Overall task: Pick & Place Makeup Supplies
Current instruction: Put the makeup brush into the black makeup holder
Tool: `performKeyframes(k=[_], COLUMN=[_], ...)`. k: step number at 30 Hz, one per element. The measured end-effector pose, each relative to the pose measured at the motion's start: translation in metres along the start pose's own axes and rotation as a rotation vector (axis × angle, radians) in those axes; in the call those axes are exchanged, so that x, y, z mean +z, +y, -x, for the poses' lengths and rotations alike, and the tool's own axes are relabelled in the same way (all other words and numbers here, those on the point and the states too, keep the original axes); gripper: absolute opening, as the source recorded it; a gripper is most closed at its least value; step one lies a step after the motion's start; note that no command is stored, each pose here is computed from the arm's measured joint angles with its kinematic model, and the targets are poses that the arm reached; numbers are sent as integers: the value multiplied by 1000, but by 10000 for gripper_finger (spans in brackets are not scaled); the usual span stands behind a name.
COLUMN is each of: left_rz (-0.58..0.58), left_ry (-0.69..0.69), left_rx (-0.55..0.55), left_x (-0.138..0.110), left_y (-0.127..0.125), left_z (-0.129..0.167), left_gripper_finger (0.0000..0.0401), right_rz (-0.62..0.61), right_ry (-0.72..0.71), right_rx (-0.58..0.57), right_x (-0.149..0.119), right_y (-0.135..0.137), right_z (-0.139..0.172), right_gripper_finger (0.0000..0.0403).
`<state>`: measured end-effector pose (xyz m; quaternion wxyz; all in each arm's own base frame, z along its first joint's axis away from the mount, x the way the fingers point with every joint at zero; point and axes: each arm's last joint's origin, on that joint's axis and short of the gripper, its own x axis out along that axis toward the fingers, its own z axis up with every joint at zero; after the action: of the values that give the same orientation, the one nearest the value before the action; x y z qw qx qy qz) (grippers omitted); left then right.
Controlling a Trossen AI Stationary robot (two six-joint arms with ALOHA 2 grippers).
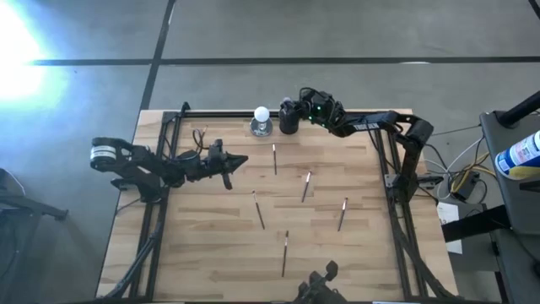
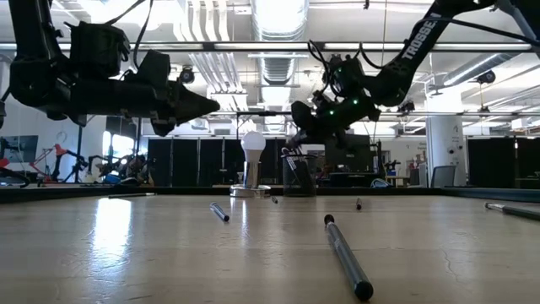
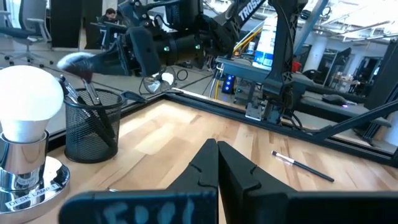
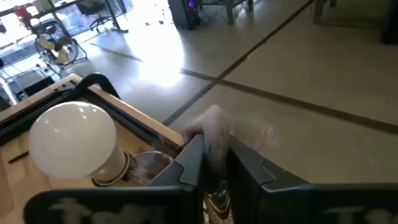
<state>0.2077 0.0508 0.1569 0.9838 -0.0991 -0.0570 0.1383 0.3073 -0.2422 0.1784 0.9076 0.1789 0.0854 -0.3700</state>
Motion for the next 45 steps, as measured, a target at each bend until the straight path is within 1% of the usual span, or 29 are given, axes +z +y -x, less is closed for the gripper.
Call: performKeyframes(k=[6,11,15,17,19,22,24,25,27,32,35,37,41,45], left_rz=[7,7,6,6,8,26,30,32,35,60,65,65,64,57], left_ry=[0,0,0,2,3,3,3,3,3,8,12,17,28,49], left_rx=[-1,0,1,2,2,2,2,2,2,-16,-24,-23,-21,-16], left_x=[0,0,0,0,0,0,0,0,0,-1,-1,-1,-3,-5], left_y=[0,0,1,1,1,1,1,1,1,0,-1,-1,-1,0], left_z=[0,0,0,0,0,0,0,0,0,0,0,0,0,0], left_gripper_finger=[0,0,0,0,0,0,0,0,0,0,0,0,0,0], right_rz=[1,14,36,48,68,93,106,118,120,26,-22,-72,-149,-265], right_ry=[3,39,83,103,147,221,244,256,273,315,337,366,465,557], right_rx=[-7,-69,-86,-83,-83,-81,-109,-128,-152,-101,-116,-133,-206,-324], right_x=[4,13,22,29,32,33,29,26,14,-23,-48,-58,-76,-91], right_y=[1,2,5,9,14,26,39,45,58,88,103,111,121,123], right_z=[3,14,25,32,42,61,74,81,93,125,146,161,195,231], right_gripper_finger=[96,132,141,131,111,65,32,20,14,13,12,12,11,9])
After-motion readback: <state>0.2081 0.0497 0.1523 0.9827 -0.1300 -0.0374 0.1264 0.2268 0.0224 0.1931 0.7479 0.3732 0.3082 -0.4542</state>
